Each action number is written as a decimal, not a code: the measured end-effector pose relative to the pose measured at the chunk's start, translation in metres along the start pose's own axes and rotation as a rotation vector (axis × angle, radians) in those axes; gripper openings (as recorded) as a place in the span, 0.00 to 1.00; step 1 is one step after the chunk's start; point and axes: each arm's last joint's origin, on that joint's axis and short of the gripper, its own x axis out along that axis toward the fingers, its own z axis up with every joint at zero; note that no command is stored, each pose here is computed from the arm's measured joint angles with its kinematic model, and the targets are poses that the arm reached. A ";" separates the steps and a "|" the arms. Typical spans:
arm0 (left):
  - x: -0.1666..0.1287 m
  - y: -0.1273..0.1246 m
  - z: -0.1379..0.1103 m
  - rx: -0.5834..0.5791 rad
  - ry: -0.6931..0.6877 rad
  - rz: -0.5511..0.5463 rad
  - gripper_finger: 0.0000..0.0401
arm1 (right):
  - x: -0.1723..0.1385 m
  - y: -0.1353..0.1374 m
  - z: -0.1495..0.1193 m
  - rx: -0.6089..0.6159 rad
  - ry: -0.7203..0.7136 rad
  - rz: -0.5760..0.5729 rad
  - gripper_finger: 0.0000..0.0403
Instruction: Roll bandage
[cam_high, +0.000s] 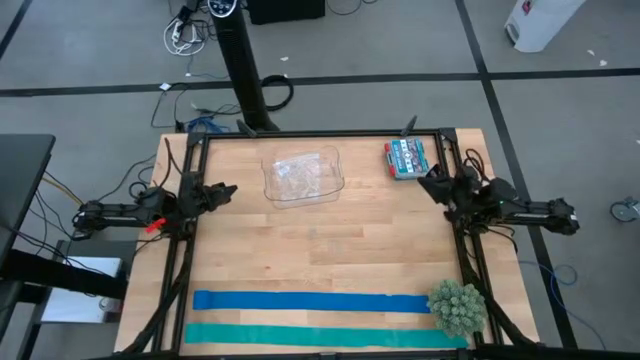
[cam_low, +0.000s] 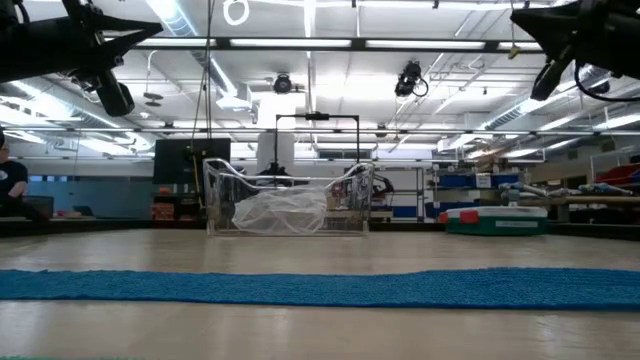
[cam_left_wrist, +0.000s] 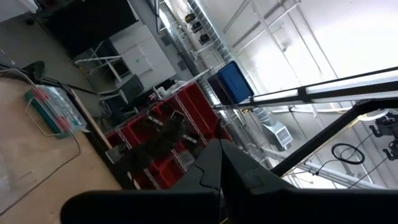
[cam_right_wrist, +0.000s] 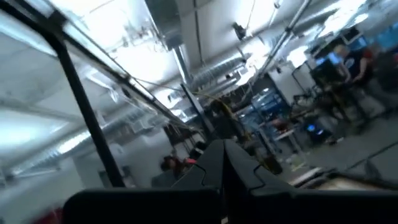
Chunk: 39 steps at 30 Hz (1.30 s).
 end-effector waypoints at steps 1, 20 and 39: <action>0.000 0.000 0.000 -0.013 -0.004 -0.005 0.01 | 0.001 0.001 0.002 0.029 -0.008 -0.009 0.00; -0.001 -0.003 0.009 -0.079 -0.201 0.035 0.01 | 0.069 0.045 0.061 0.128 0.004 -0.019 0.00; 0.026 -0.125 0.079 0.411 -0.106 0.045 0.01 | 0.203 0.074 0.067 0.081 0.206 0.100 0.00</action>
